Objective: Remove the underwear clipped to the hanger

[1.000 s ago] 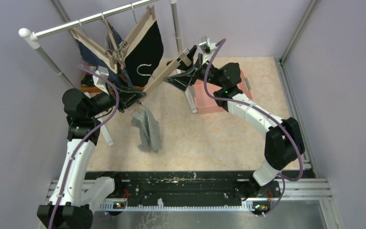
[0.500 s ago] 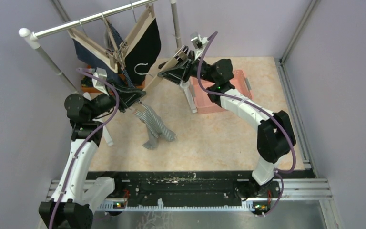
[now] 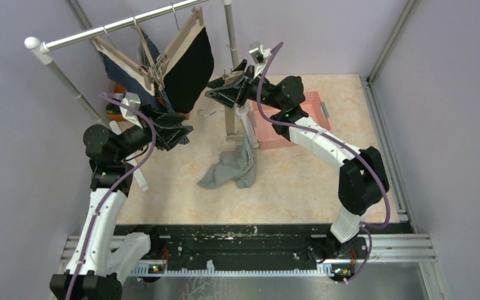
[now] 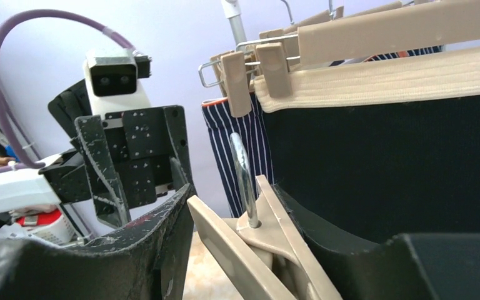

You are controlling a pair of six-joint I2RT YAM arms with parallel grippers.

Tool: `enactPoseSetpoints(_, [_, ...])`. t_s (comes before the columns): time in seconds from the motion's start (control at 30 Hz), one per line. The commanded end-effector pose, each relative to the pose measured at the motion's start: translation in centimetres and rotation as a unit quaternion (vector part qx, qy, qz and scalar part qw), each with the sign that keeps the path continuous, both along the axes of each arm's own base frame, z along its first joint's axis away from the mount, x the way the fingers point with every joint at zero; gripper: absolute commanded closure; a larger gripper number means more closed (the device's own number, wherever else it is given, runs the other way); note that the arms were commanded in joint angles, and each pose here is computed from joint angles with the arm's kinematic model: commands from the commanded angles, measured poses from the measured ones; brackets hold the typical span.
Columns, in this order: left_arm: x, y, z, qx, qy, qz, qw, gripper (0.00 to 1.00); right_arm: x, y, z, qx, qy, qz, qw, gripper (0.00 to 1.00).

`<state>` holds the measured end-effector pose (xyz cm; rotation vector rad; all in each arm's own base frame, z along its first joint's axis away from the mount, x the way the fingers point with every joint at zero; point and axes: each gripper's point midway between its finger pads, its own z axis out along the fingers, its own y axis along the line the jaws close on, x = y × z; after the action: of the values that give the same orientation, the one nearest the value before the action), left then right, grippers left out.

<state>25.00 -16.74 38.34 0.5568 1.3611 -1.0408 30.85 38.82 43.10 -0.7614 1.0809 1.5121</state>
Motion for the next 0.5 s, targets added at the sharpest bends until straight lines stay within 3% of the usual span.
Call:
enactPoseSetpoints(0.0, [-0.3, 0.5, 0.3, 0.017, -0.012, 0.025, 0.999, 0.38, -1.3, -1.9, 5.3, 0.043, -0.061, -0.045, 0.996, 1.0])
enactPoseSetpoints(0.13, [0.0, 0.4, -1.3, 0.018, 0.01, 0.022, 1.0, 0.38, -1.0, -1.9, 5.0, 0.051, -0.053, -0.048, 0.996, 1.0])
enactPoseSetpoints(0.33, [1.6, 0.6, -7.9, 0.038, 0.05, 0.035, 0.997, 0.38, -0.9, -1.9, 5.5, 0.053, -0.048, -0.049, 0.996, 1.0])
enactPoseSetpoints(0.47, [1.5, -0.4, -9.6, 0.03, 0.023, 0.016, 0.999, 0.38, -1.2, -1.7, 6.2, 0.058, -0.051, -0.035, 0.996, 1.0])
